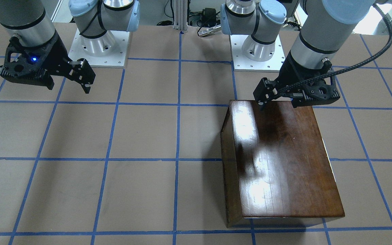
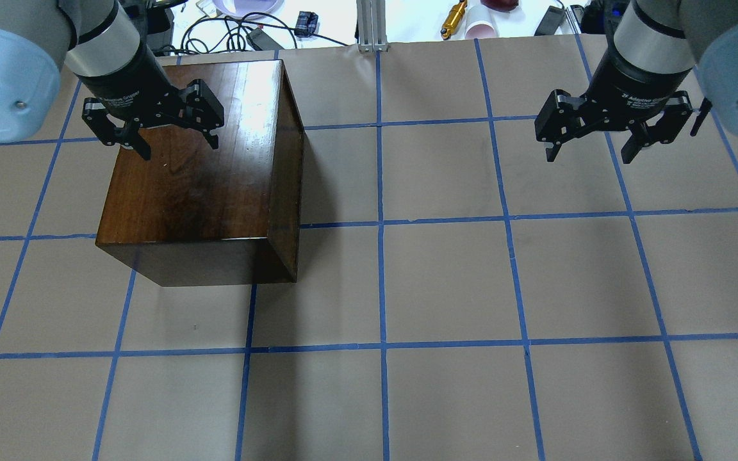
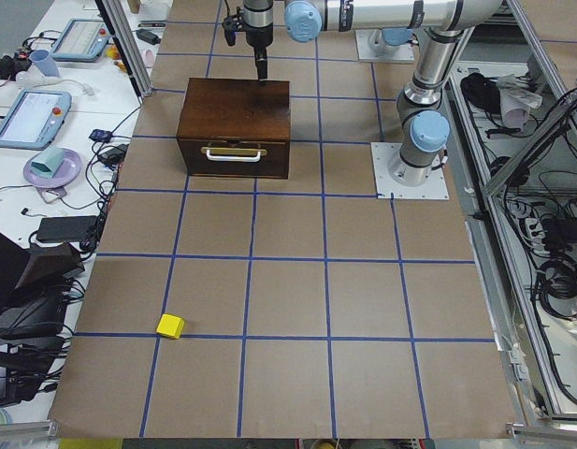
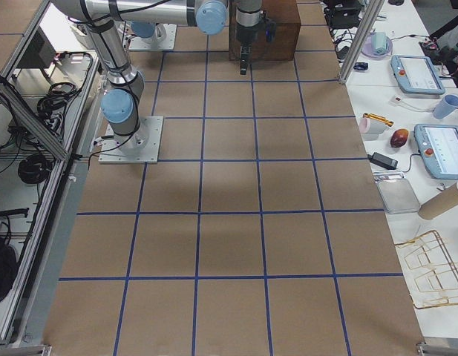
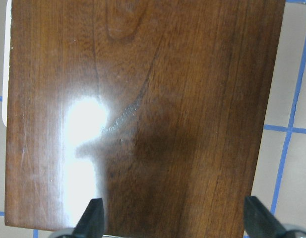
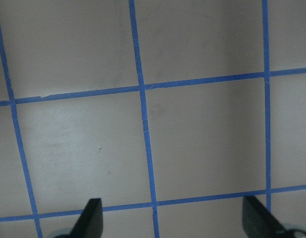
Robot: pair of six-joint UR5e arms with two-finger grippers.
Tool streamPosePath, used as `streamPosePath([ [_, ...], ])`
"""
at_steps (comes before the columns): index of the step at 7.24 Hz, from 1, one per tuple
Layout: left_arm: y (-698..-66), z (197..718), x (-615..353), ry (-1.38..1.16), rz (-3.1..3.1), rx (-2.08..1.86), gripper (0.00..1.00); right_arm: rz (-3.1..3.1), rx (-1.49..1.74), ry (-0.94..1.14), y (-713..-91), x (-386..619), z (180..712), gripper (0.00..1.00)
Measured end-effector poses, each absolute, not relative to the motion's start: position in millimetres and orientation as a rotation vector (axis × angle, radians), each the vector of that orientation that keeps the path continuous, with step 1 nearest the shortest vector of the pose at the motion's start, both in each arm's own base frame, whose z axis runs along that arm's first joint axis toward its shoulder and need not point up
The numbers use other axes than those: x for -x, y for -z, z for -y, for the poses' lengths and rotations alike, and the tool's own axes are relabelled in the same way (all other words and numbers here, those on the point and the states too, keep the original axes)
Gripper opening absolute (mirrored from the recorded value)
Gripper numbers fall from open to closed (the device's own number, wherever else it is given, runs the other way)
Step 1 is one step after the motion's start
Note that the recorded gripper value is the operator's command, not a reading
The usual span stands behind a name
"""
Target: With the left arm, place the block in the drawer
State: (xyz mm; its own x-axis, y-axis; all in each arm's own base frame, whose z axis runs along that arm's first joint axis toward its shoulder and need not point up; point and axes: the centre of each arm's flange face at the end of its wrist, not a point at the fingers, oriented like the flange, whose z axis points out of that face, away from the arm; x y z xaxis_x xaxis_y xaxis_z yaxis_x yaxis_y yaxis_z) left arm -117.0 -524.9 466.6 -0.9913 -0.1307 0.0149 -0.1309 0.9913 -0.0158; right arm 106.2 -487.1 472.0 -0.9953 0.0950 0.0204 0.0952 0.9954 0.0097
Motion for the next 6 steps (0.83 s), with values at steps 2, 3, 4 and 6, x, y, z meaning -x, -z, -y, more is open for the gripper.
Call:
streamPosePath([
  [2,-466.8,524.8,117.0,-0.027,3.121,-0.205,1.0,3.118,0.149,0.016,-472.1,-106.2,487.2,1.0],
  [3,-466.8,524.8,117.0,-0.027,3.122,-0.205,1.0,3.118,0.149,0.016,-472.2,-106.2,487.2,1.0],
  [4,-466.8,524.8,116.8,-0.027,3.122,-0.205,1.0,3.118,0.149,0.016,-472.2,-106.2,487.2,1.0],
  [6,-468.9,524.2,114.9,-0.03,3.127,-0.158,1.0,3.118,0.149,0.016,-472.2,-106.2,487.2,1.0],
])
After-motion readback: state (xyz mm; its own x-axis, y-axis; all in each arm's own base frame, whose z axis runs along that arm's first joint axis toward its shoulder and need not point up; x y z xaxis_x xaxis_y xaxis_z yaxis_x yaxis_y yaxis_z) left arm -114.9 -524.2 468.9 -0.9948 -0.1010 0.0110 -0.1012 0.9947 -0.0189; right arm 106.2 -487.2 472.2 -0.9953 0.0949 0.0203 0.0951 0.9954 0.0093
